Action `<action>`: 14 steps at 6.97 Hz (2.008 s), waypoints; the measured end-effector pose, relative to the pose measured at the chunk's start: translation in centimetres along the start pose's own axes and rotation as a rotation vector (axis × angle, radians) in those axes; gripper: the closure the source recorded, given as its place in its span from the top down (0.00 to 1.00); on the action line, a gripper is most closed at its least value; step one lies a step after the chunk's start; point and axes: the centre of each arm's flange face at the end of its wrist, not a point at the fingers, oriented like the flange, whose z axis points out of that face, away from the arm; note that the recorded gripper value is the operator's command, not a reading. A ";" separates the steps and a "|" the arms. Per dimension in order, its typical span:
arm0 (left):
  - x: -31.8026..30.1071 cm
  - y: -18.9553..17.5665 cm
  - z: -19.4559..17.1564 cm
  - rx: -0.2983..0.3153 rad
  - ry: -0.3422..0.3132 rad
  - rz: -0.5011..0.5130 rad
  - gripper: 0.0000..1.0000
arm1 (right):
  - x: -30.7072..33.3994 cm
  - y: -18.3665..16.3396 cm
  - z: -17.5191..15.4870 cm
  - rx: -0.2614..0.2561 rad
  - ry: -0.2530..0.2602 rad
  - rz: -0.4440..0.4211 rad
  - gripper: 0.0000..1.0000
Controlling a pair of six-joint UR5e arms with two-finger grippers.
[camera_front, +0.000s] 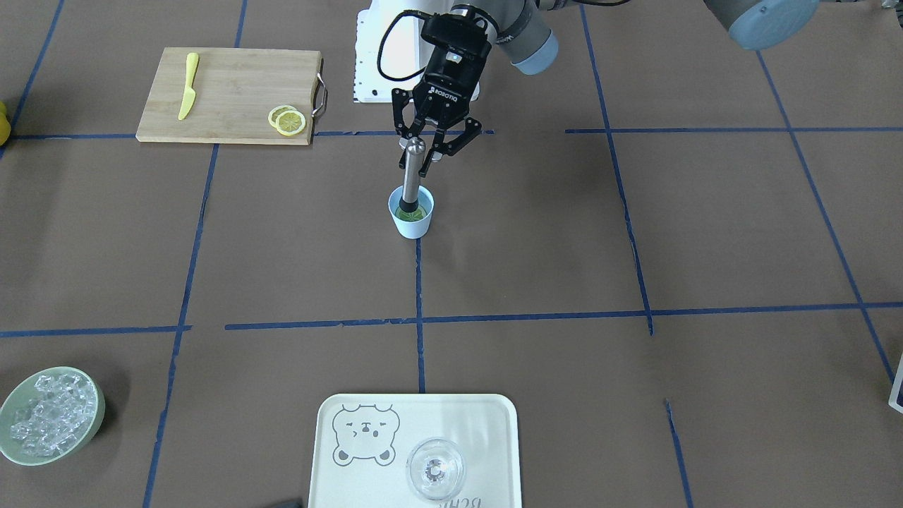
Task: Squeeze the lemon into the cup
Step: 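Press the muddler down on the lemon inside the cup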
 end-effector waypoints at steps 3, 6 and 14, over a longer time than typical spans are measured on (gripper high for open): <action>0.3 1.3 0.2 -0.016 -0.002 0.012 0.00 | 0.0 0.0 0.0 0.000 0.001 0.000 1.00; 0.0 3.2 1.0 -0.030 -0.014 0.030 0.00 | 0.0 -0.1 0.0 0.001 0.001 -0.002 1.00; 0.5 0.4 -0.9 0.011 0.043 0.060 0.00 | -0.2 -0.4 -0.3 0.007 0.001 -0.006 1.00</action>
